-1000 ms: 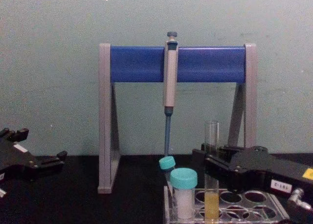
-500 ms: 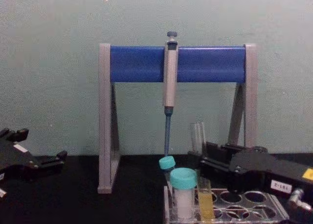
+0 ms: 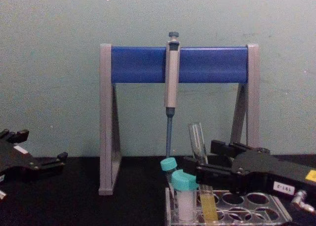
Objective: Pick up the test tube from the test tube rack, shake it, then place it back into the test tube rack.
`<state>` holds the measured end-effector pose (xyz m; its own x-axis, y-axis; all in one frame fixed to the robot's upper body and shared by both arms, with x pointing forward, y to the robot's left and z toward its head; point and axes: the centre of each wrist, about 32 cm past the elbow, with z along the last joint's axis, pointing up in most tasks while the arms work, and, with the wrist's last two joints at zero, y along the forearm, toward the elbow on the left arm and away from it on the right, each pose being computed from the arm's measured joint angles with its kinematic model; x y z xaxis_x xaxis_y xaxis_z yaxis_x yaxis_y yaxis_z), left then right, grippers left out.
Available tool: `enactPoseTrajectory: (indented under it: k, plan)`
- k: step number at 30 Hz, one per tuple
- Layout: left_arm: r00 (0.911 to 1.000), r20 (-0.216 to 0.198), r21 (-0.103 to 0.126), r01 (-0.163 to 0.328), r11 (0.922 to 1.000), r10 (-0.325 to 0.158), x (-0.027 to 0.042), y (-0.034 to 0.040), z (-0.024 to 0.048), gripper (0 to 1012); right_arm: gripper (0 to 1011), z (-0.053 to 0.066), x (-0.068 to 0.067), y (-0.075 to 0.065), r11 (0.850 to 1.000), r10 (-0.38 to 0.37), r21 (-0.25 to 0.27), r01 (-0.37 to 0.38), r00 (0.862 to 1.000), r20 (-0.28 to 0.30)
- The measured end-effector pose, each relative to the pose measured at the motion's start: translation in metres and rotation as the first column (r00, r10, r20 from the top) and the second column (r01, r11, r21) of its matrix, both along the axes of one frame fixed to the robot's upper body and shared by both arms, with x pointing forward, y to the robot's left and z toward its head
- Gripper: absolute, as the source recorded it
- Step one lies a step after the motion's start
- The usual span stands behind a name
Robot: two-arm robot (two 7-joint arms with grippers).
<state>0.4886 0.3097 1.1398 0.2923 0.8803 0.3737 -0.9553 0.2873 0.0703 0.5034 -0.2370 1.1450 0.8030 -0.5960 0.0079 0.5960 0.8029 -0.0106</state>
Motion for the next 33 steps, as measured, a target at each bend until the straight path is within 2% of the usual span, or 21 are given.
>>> enactPoseTrajectory:
  k: [4, 13, 16, 22, 26, 29, 33]
  plan:
    - [1.0, 0.0, 0.0, 0.0, 1.0, 0.0, 0.0, 0.0, 0.0, 1001, 1000, 0.0, 0.0, 0.0, 1.0, 0.0, 0.0, 0.0, 1.0, 0.0]
    - [1.0, 0.0, 0.0, 0.0, 1.0, 0.0, 0.0, 0.0, 0.0, 1001, 1000, 0.002, 0.0, 0.0, 1.0, 0.002, 0.003, -0.002, 1.0, 0.007]
    - [1.0, 0.0, 0.0, 0.0, 1.0, 0.0, 0.0, 0.0, 0.0, 1001, 1000, 0.008, 0.0, -0.001, 1.0, 0.004, 0.011, -0.004, 0.999, 0.034]
    - [1.0, 0.0, 0.0, 0.0, 1.0, 0.0, 0.0, 0.0, 0.0, 1001, 1000, 0.028, -0.005, -0.008, 0.998, -0.014, 0.055, 0.008, 0.993, 0.118]
    - [1.0, 0.0, 0.0, 0.0, 1.0, 0.0, 0.0, 0.0, 0.0, 1001, 1000, 0.04, -0.01, -0.015, 0.995, -0.069, 0.09, 0.053, 0.982, 0.177]
    - [1.0, 0.0, 0.0, 0.0, 1.0, 0.0, 0.0, 0.0, 0.0, 1001, 1000, 0.046, -0.017, -0.023, 0.986, -0.146, 0.105, 0.126, 0.966, 0.213]
    - [1.0, 0.0, 0.0, 0.0, 1.0, 0.0, 0.0, 0.0, 0.0, 1001, 1000, 0.046, -0.025, -0.033, 0.96, -0.281, 0.089, 0.267, 0.927, 0.248]
